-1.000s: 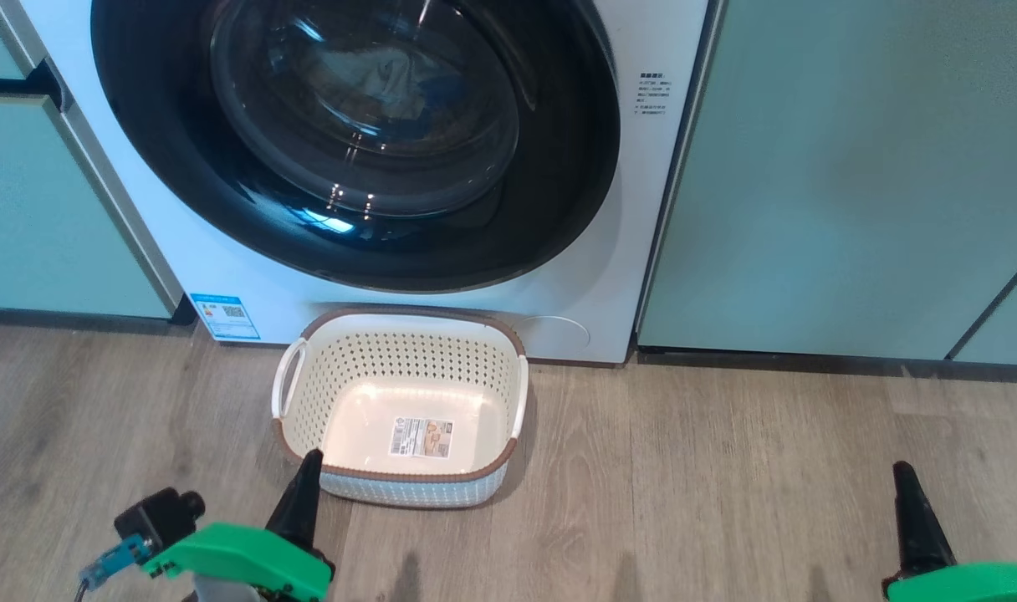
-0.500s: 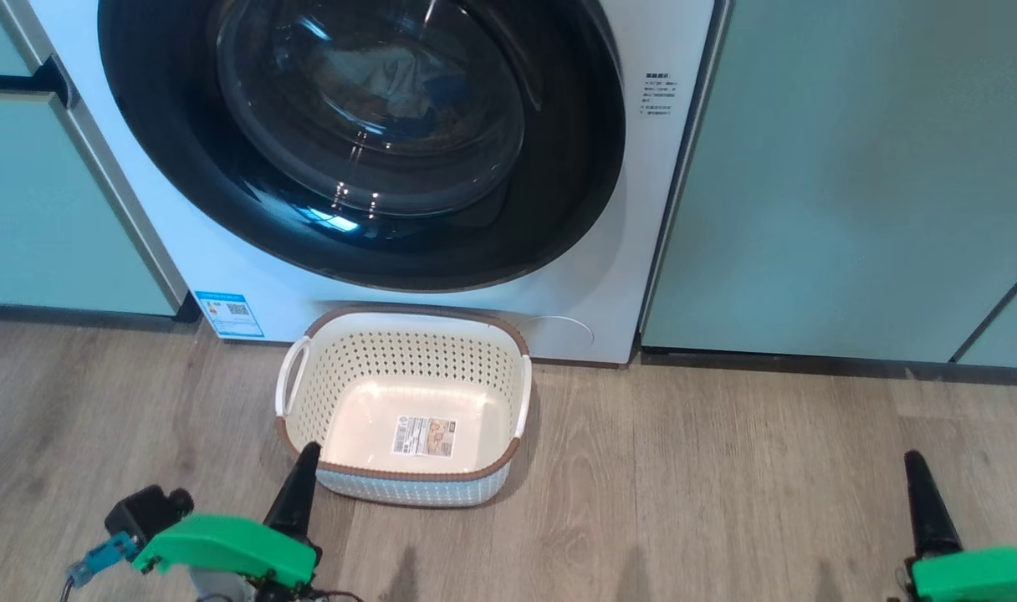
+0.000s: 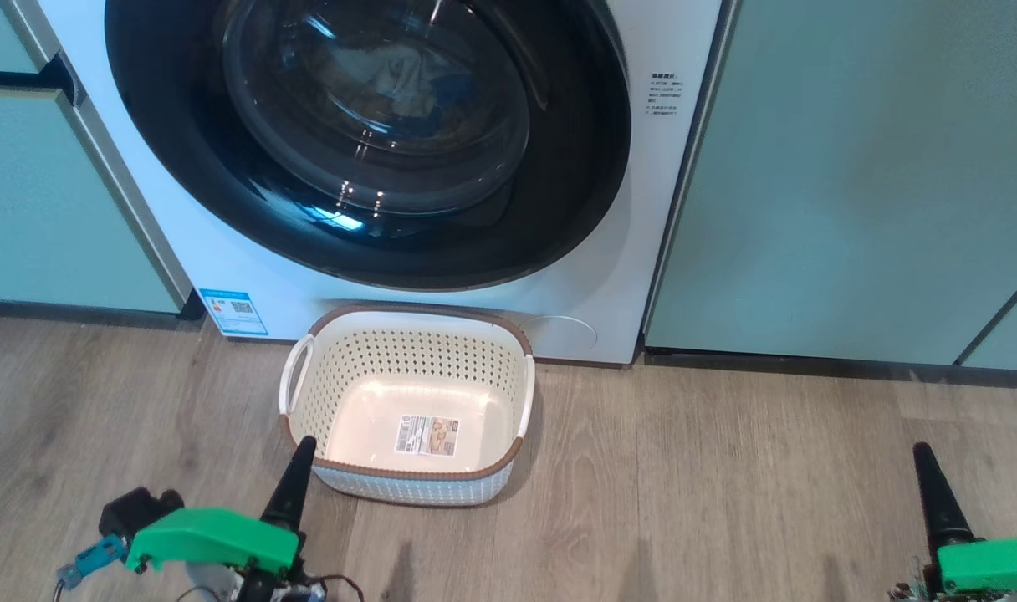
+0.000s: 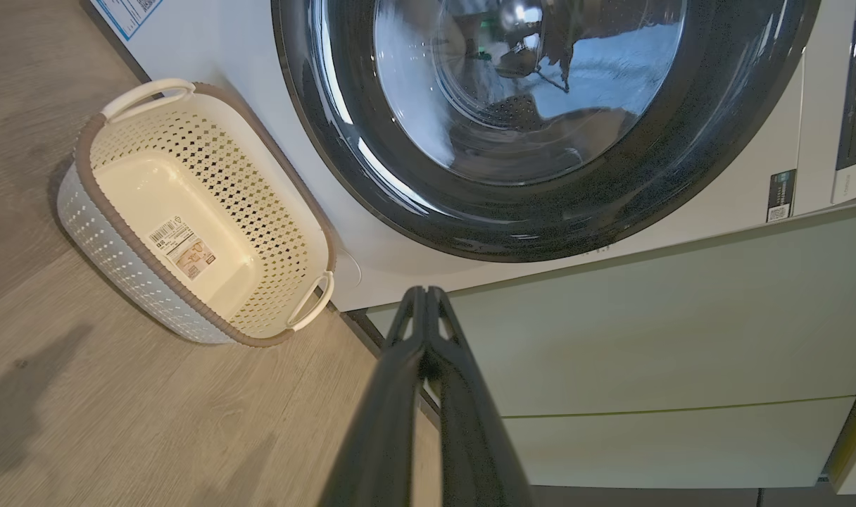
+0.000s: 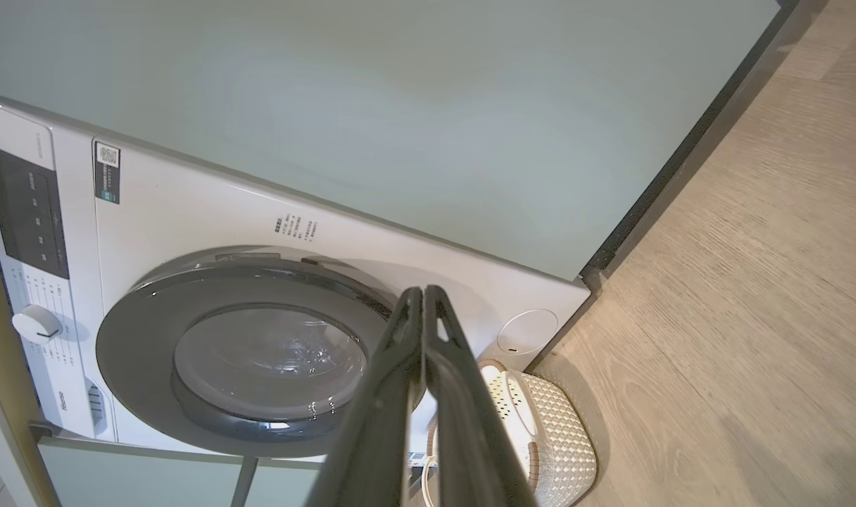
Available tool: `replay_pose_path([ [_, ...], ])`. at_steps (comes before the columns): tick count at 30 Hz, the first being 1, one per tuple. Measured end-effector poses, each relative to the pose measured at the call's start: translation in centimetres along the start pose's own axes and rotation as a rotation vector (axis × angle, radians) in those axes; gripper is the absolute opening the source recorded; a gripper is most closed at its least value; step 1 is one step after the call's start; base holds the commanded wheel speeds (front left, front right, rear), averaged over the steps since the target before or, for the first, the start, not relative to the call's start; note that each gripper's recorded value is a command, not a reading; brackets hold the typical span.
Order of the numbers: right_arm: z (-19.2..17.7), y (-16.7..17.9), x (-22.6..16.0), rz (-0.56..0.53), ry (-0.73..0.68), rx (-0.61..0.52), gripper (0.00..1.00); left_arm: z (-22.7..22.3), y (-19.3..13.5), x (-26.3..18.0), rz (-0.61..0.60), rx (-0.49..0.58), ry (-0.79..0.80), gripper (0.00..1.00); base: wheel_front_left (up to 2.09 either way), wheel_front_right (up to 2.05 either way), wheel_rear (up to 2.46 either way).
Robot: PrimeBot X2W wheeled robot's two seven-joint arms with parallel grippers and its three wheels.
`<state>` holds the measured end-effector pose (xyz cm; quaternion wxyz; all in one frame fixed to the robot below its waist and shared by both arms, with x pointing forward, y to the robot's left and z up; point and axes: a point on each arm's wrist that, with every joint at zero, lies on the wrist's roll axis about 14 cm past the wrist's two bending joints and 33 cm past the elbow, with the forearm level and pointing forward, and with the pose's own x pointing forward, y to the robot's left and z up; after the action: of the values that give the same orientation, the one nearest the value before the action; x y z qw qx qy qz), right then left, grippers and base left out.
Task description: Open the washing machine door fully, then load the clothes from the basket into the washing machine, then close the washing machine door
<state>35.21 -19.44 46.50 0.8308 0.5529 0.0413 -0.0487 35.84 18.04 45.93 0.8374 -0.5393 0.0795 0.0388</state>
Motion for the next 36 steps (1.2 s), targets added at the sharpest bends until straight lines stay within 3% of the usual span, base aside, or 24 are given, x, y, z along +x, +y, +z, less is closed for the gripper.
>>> replay_pose_path([
  [36,1.0,0.6,1.6,0.019,0.008,0.379,0.0,1.3,-1.3,1.1,-0.072,-0.392,-0.007,0.0,0.0,0.0,0.0],
])
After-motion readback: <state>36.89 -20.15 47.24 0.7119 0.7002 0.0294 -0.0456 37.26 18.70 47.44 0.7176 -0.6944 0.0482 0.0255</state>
